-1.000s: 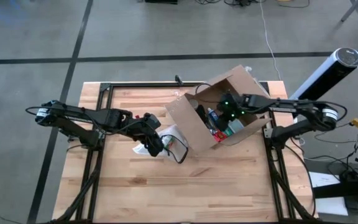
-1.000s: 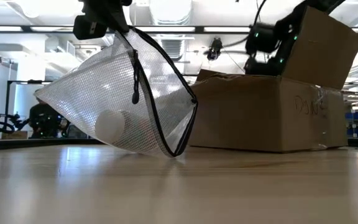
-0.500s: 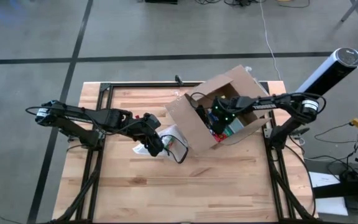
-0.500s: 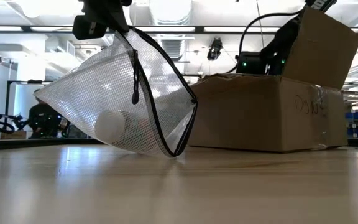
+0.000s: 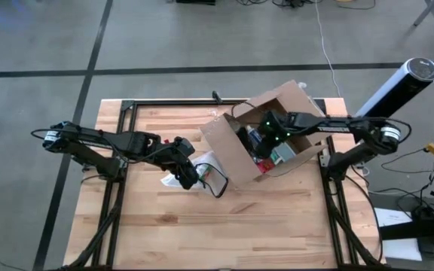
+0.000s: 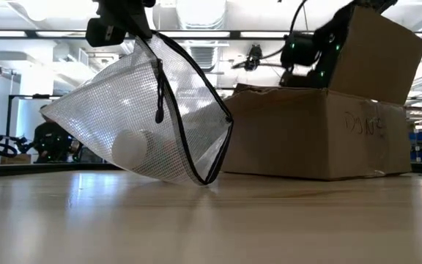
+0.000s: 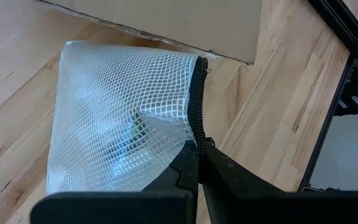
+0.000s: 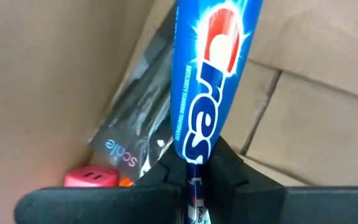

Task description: Unpack boxes

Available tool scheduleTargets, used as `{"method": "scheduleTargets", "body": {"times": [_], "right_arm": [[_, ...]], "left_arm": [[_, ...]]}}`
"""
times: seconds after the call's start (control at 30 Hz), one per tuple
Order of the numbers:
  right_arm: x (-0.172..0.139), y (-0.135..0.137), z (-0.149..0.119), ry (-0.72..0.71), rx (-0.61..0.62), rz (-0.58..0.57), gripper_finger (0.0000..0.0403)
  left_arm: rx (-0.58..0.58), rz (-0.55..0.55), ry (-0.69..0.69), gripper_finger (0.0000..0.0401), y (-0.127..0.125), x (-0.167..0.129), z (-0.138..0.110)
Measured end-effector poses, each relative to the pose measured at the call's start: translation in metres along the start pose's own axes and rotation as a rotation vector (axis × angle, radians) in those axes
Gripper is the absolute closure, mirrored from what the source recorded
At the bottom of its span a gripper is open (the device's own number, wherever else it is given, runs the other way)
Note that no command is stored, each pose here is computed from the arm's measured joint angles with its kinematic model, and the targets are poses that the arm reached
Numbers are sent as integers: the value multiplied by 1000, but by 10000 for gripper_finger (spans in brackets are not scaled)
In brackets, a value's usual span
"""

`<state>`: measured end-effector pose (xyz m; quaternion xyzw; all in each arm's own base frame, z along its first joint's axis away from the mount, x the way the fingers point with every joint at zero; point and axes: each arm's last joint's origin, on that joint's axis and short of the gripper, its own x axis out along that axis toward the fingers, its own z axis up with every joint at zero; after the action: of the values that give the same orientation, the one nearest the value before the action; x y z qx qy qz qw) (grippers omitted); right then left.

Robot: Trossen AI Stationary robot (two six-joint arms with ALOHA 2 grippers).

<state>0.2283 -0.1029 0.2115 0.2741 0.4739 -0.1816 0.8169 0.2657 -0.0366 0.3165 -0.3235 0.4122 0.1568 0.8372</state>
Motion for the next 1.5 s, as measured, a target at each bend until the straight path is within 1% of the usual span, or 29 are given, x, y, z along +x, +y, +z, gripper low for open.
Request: {"method": "scheduleTargets", "body": {"times": [0.07,0.17,0.4,0.53,0.6,0.7,0.87,1.03,1.1,1.23,1.27,1.37,1.5], "right_arm": [[-12,4,3,-35,-8,47,398],[-33,14,8,-93,-36,170,400],[-85,48,38,-279,-91,409,402],[-102,73,49,-277,-150,545,402],[-103,88,48,-233,-190,621,402],[-97,109,41,-150,-245,712,402],[-79,144,19,27,-343,828,403],[-50,171,5,166,-397,879,403],[-39,177,7,184,-401,917,403],[-24,185,19,133,-411,972,403],[-17,186,21,137,-397,977,403],[4,188,26,168,-341,980,403],[27,184,29,206,-276,941,403]], "left_arm": [[1,0,0,401,0,0,0],[4,1,0,401,0,0,0],[13,1,0,401,0,0,0],[15,1,0,401,0,0,0],[13,2,2,401,0,0,0],[6,12,9,401,1,0,-1],[3,30,24,401,3,0,-2],[3,37,27,401,4,0,-2],[3,38,27,401,4,0,-2],[3,38,28,401,4,0,-2],[3,37,27,401,4,0,-2],[3,37,27,401,4,0,-2],[3,31,21,401,4,0,-1]]}}
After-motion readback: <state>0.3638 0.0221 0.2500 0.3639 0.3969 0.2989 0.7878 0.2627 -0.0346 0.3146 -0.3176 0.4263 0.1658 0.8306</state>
